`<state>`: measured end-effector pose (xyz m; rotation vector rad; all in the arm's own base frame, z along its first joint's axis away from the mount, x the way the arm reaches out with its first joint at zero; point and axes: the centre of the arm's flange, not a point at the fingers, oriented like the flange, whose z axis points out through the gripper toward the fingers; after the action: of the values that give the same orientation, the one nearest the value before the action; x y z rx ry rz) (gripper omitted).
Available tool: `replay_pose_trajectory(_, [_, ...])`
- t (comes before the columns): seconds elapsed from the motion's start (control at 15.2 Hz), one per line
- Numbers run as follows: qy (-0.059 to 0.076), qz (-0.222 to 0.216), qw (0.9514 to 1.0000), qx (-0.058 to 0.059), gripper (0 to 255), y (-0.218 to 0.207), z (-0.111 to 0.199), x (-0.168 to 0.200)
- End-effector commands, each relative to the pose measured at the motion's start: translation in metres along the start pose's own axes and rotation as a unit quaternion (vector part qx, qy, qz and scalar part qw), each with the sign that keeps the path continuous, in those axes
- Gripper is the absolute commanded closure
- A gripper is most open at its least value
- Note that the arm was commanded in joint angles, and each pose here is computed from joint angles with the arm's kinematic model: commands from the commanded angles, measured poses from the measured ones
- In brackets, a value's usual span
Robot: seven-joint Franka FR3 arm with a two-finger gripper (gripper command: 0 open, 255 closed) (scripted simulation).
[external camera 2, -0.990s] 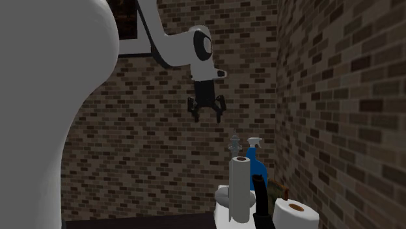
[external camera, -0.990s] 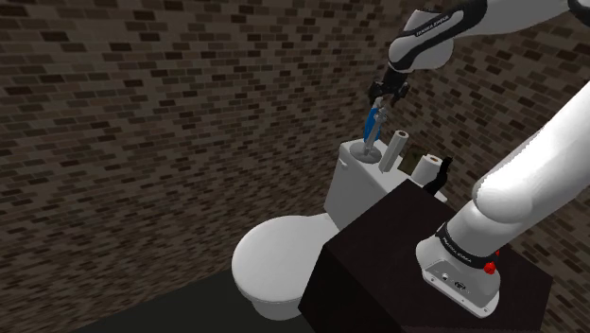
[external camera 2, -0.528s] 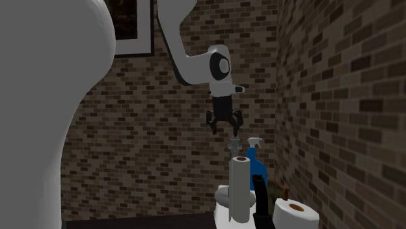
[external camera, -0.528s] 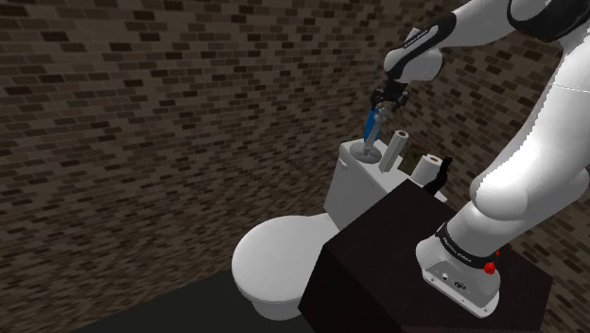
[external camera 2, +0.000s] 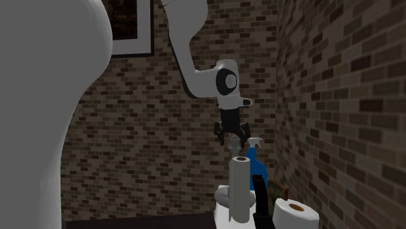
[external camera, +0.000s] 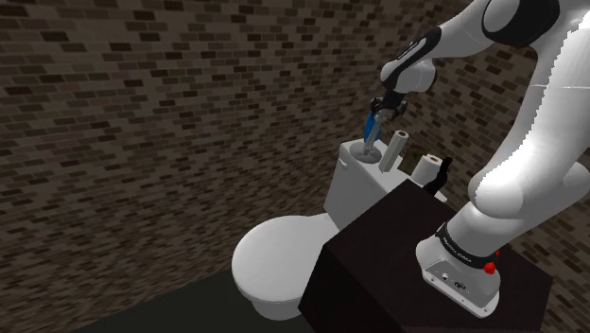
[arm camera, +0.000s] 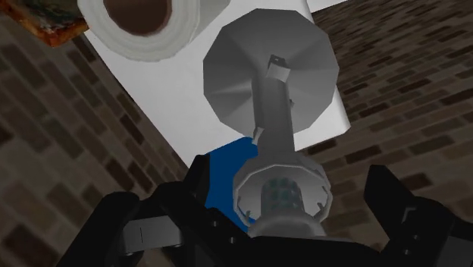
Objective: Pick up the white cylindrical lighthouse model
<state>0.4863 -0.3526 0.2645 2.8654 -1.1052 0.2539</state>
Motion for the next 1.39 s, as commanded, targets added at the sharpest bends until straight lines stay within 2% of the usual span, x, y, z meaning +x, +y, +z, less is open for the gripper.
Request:
replay_pose_trajectory(0.0, [0.000,0.000,1.0000,0.000,0,0.001,0.011,-0.001])
replay_pose_trajectory(0.2, [0.000,0.000,1.0000,0.000,0,0.001,0.019,-0.003])
replay_pose_trajectory(0.26, [0.000,0.000,1.0000,0.000,255,0.001,0.020,-0.003])
replay_pose_trajectory(0.86, [0.000,0.000,1.0000,0.000,255,0.001,0.019,-0.003])
replay_pose_trajectory(1.32, [0.000,0.000,1.0000,0.000,255,0.001,-0.017,0.004])
